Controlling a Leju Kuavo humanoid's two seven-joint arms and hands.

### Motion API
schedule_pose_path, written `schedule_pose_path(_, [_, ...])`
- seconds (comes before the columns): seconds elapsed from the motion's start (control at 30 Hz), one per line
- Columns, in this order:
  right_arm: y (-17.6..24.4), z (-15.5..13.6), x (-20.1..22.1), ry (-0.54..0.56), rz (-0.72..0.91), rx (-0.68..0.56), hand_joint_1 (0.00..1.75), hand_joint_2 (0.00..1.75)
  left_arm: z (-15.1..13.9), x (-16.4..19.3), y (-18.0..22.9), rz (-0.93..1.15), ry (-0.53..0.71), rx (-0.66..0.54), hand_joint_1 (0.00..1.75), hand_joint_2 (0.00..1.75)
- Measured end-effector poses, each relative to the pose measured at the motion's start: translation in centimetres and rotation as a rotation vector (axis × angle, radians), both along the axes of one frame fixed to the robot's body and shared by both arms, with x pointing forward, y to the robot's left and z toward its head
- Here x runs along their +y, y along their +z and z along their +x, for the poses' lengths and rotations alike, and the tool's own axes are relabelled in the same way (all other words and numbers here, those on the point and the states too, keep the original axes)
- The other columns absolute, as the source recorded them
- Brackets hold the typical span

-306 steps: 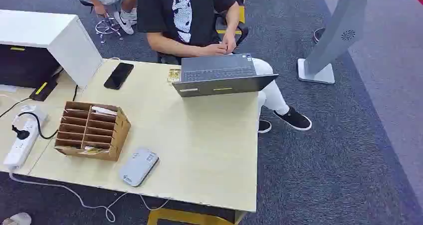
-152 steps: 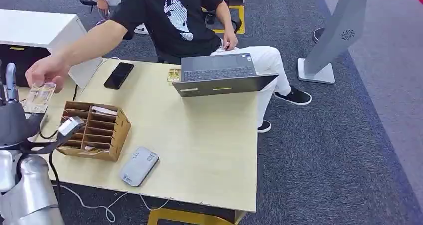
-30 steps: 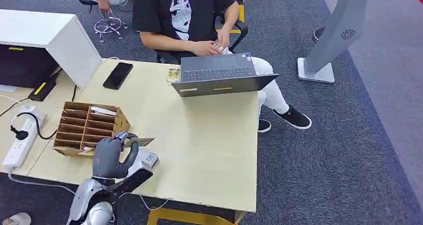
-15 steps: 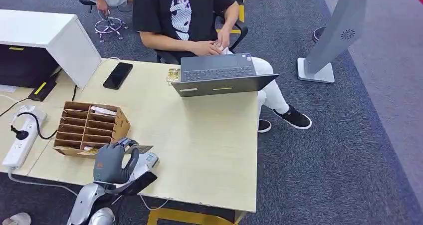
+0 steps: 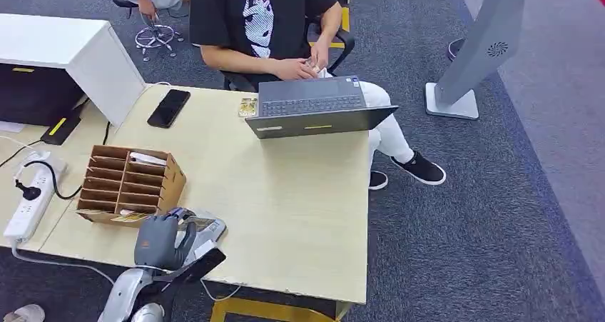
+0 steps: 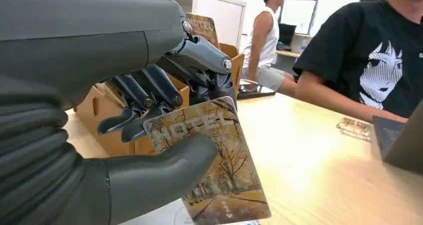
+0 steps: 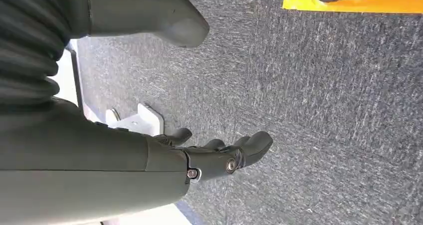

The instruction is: Pass the card to the sensor for recognition and then transmit it.

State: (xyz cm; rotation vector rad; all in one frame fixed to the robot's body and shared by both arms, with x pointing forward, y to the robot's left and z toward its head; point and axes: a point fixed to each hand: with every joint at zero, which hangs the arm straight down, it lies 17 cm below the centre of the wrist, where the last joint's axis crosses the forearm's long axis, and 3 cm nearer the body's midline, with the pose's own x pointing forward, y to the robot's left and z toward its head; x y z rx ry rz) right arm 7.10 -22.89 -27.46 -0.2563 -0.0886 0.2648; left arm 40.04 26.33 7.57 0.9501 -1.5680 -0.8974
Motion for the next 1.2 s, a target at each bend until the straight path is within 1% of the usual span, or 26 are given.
schedule_pose_path(0.93, [0.0,-0.1,0.2,-0.004,0.01,0.007,0.0,1.75,-0.1,0.5,-0.6,0.008,0.015,0.009,1.75,1.75])
schedule_pose_path(1.03, [0.0,-0.1,0.1,0.001,0.008,0.006,0.0,1.75,0.1,1.4,0.5,-0.005,0.037,-0.024,1.75,1.75])
schedule_pose_path(1.1, [0.0,-0.1,0.1,0.011,0.006,0.005,0.0,1.75,0.2,2.4,2.3,-0.005,0.06,-0.094,1.75,1.75])
schedule_pose_path(1.2, [0.0,-0.1,0.1,0.021,0.004,0.004,0.0,1.75,0.2,4.3,6.4,0.0,0.103,-0.238,1.75,1.75])
